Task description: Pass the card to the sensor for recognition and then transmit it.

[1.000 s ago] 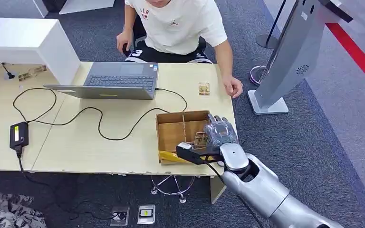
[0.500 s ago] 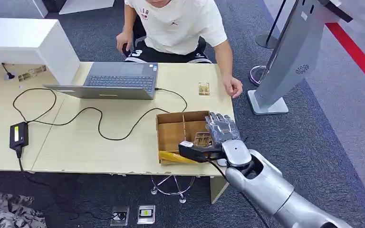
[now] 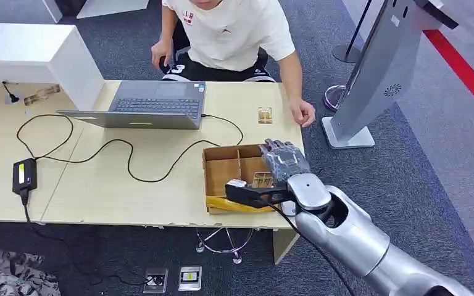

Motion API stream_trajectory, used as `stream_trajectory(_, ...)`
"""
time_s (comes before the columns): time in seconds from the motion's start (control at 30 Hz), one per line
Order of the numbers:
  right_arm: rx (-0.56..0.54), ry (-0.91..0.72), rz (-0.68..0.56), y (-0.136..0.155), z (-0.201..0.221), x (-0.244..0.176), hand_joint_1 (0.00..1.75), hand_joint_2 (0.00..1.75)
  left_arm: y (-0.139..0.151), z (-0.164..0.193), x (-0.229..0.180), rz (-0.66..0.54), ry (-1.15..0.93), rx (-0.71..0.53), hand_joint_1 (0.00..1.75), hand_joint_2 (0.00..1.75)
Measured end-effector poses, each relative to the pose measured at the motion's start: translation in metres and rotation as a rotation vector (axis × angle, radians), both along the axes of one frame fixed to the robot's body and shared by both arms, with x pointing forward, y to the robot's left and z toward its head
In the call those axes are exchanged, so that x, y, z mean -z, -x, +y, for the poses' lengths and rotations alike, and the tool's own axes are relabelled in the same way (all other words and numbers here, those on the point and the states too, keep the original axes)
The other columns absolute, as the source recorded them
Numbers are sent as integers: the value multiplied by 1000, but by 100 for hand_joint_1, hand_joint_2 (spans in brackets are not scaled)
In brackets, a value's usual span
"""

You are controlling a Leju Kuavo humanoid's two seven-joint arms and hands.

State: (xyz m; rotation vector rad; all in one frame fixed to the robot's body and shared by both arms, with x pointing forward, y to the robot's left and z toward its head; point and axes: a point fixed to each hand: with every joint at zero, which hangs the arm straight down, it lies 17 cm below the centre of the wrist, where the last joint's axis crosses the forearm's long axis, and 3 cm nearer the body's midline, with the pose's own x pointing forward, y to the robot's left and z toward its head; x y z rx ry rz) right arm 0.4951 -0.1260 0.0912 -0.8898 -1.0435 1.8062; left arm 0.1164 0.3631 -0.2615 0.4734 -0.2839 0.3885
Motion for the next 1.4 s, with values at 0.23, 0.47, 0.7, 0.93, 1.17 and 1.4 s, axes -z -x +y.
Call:
stream_trajectory(0.23, -47, -19, 23, 9, 17, -10, 0, 175, -1, -1, 0, -5, 6, 3, 0, 175)
stream_trajectory(0.47, -77, -11, 36, 17, 26, -6, 0, 175, -1, -1, 0, -5, 6, 3, 0, 175)
stream_trajectory(0.7, -105, -12, 56, 24, 33, 3, 0, 175, -1, -2, 0, -4, 6, 3, 0, 175)
stream_trajectory(0.93, -115, 15, 60, 27, 32, 14, 0, 175, -2, -2, 0, -4, 4, 8, 0, 175)
stream_trajectory(1.17, -100, 30, 59, 24, 28, 22, 2, 175, -2, -2, 0, -3, 2, 15, 0, 175)
stream_trajectory(1.4, -90, 44, 54, 21, 24, 27, 7, 175, -2, -3, 0, -3, 1, 21, 0, 175)
